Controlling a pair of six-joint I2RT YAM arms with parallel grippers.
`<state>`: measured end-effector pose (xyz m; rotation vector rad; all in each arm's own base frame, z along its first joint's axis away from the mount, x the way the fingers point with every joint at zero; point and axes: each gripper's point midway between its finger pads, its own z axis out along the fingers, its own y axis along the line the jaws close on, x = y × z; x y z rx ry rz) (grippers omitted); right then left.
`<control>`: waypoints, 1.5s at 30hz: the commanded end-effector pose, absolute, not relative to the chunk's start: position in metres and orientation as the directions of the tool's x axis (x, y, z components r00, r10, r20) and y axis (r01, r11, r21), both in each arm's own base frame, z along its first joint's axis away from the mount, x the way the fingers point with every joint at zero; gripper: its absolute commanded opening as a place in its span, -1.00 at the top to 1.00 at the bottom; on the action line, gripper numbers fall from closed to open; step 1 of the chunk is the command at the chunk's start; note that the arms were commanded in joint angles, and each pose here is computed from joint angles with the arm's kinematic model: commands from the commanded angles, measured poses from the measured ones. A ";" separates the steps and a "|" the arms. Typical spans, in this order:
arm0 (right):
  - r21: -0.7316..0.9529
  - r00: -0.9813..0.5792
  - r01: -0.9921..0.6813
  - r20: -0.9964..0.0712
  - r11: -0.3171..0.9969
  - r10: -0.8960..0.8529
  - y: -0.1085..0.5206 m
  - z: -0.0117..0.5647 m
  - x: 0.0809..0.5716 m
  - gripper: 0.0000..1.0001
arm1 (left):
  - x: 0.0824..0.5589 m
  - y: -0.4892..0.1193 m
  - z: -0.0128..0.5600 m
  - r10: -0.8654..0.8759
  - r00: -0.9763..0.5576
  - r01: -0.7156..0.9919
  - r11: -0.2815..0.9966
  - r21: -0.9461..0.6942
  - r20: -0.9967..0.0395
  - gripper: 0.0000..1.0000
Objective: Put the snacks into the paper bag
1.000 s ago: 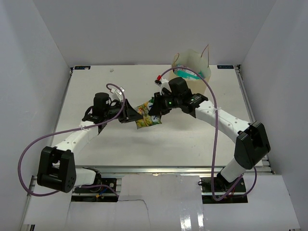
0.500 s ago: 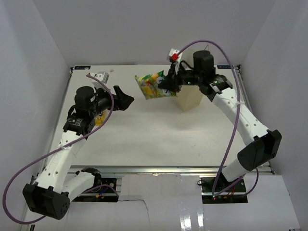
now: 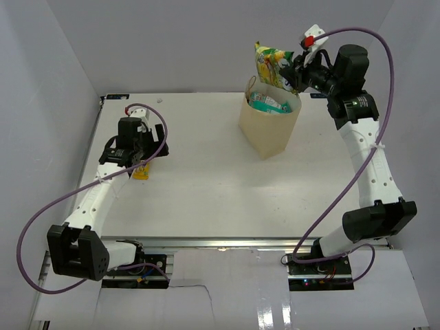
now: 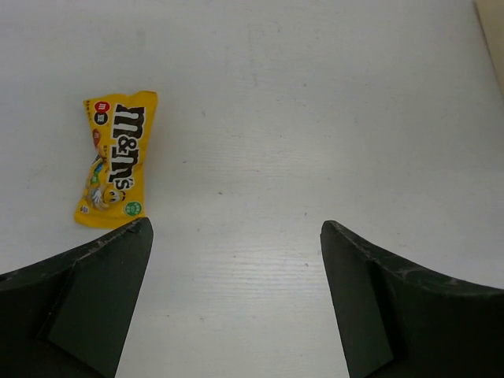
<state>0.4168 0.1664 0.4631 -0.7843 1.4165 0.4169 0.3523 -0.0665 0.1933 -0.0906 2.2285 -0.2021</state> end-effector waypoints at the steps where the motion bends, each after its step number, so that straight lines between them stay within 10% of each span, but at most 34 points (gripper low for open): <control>1: -0.257 0.094 -0.618 -0.962 0.743 -0.255 0.153 0.432 0.445 0.85 | 0.362 -0.049 0.209 -0.147 -0.575 -0.058 0.989 -0.140 -0.805 -0.96; 5: -0.254 0.001 -0.600 -0.949 0.759 -0.316 0.146 0.390 0.468 0.68 | 0.367 -0.037 0.194 -0.158 -0.604 -0.103 0.987 -0.120 -0.781 -0.96; 9: -0.254 -0.022 -0.632 -0.939 0.732 -0.344 0.150 0.379 0.474 -0.34 | 0.371 -0.029 0.177 -0.159 -0.638 -0.124 0.987 -0.103 -0.754 -0.96; 14: -0.257 0.026 -0.673 -0.945 0.694 -0.326 0.153 0.398 0.460 -0.61 | 0.381 -0.022 0.160 -0.163 -0.677 -0.142 0.986 -0.089 -0.718 -0.93; 37: -0.070 -0.125 -0.817 -0.948 0.572 -0.294 0.132 0.312 0.363 -0.62 | 0.402 0.024 0.042 -0.168 -0.864 -0.262 0.955 0.139 -0.475 -0.20; 45: -0.031 -0.068 -0.921 -0.969 0.389 -0.237 0.155 0.329 0.330 -0.60 | 0.408 -0.001 0.062 -0.164 -0.844 -0.194 0.981 0.005 -0.511 0.69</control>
